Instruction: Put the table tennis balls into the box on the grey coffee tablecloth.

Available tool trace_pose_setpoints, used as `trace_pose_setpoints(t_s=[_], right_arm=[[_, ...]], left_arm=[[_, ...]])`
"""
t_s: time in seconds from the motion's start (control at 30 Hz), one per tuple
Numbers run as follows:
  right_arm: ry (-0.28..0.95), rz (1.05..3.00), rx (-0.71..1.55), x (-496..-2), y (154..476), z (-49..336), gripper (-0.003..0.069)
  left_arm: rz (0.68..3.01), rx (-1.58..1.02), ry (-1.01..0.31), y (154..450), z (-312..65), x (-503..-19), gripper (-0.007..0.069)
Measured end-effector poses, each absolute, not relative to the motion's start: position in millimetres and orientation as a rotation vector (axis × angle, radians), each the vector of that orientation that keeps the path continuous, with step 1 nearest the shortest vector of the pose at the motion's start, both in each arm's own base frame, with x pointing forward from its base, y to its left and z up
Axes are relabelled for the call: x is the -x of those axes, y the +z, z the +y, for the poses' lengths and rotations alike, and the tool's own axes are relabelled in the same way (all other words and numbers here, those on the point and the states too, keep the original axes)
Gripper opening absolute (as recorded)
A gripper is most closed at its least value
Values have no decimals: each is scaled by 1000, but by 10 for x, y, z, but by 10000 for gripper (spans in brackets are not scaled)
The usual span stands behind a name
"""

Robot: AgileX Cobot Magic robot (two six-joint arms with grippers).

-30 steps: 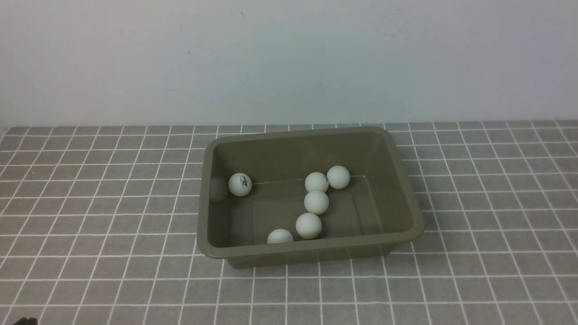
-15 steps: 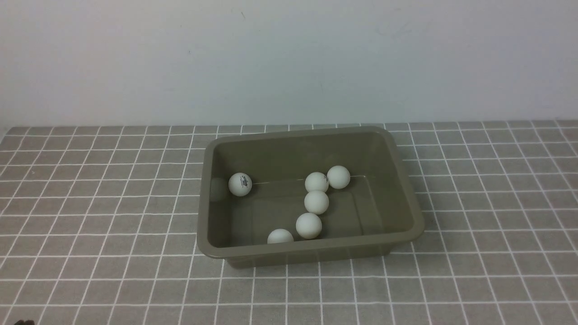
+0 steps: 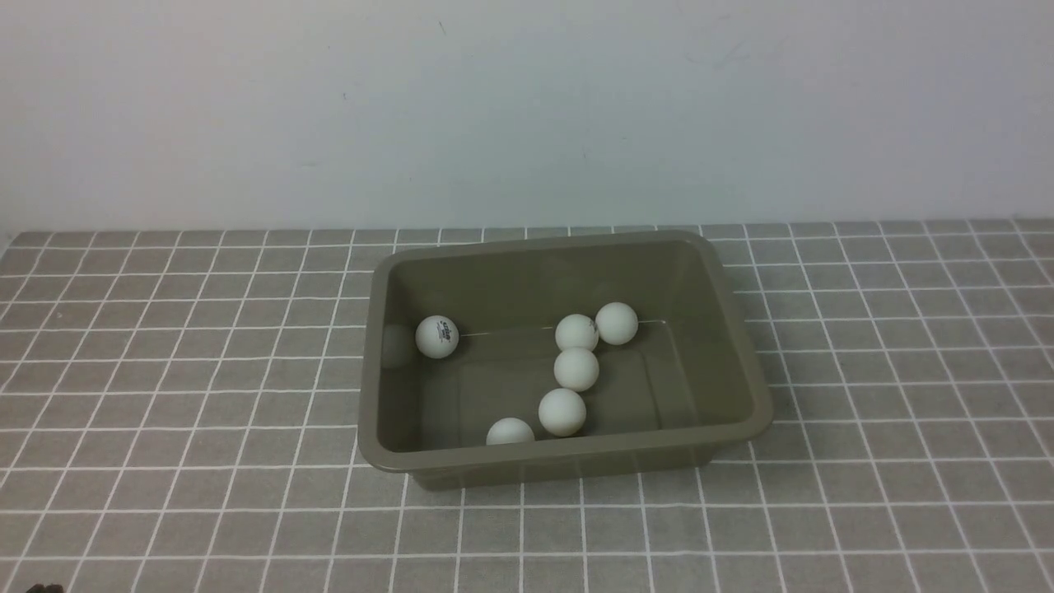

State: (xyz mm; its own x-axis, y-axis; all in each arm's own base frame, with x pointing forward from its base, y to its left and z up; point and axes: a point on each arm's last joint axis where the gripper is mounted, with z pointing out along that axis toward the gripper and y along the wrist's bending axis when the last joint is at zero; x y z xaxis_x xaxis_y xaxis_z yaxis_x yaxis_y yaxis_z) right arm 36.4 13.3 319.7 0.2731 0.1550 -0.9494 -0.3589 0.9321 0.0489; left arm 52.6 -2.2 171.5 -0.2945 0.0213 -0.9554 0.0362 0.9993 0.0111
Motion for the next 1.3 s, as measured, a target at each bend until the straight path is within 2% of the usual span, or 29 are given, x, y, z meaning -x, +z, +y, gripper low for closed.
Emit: trace_pose_setpoints(t_s=[0.2, 0.37, 0.43, 0.47, 0.5, 1.3], right_arm=[[183, 1368, 149, -355, 3003, 71, -14], [42, 1593, 54, -485, 2326, 21, -14], [21, 1677, 38, -536, 2020, 12, -14], [19, 1678, 36, -536, 2019, 11, -14], [9, 1747, 28, -549, 1844, 4, -14], [-4, 1775, 32, -547, 1808, 0, -14]], left_arm=[[1870, -41, -16, 1715, -22, -526, -5], [1870, -40, -17, 1715, -23, -526, -5], [1870, -40, -17, 1715, -23, -526, -5], [1870, -40, -17, 1715, -23, -526, -5], [1869, -40, -17, 1716, -23, -527, -5], [1869, -38, -18, 1716, -23, -527, -5]])
